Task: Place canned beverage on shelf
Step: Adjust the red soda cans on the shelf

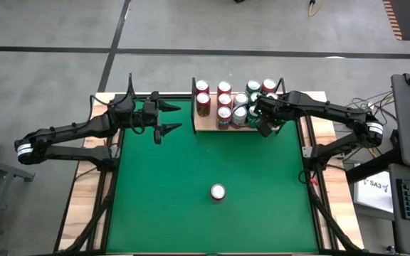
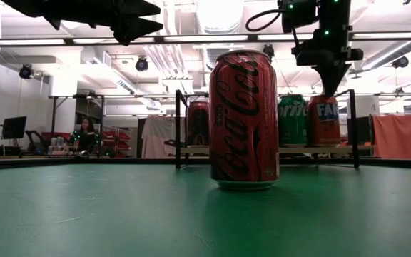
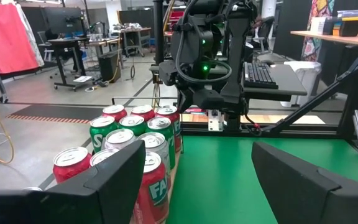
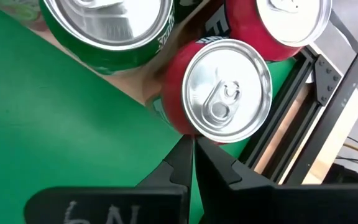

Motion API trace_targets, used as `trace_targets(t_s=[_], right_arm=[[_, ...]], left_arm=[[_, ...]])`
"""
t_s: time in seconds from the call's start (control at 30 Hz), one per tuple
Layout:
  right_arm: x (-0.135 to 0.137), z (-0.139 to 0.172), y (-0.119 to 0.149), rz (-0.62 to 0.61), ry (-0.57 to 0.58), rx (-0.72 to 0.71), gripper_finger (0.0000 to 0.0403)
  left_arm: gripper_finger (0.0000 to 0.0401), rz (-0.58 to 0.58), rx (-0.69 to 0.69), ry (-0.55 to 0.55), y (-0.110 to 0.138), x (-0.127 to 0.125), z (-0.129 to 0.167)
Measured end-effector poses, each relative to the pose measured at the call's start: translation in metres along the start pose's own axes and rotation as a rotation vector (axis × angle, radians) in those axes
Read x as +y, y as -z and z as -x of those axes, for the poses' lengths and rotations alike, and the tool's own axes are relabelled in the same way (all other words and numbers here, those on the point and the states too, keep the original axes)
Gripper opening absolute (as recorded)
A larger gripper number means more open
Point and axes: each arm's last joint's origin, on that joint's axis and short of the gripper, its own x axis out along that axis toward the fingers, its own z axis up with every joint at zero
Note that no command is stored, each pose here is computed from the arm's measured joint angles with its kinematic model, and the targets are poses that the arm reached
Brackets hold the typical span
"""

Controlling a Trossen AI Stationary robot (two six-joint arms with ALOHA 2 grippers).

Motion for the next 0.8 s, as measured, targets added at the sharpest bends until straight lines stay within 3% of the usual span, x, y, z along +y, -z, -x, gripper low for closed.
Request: trace_targets(t_s=[0.23,0.43,0.8], right_arm=[[0.0,0.0,-0.001,0.011,0.004,-0.013,0.0009],[0.0,0.002,0.002,0.027,-0.072,0.04,0.0009],[0.002,-0.011,0.003,0.057,0.008,0.012,0.0009]], left_arm=[[0.0278,0.0,0.0,0.0,0.0,0.0,0.0],[0.0278,0.005,0.002,0.0,0.0,0.0,0.0],[0.0278,0.005,0.004,0.0,0.0,0.0,0.0]])
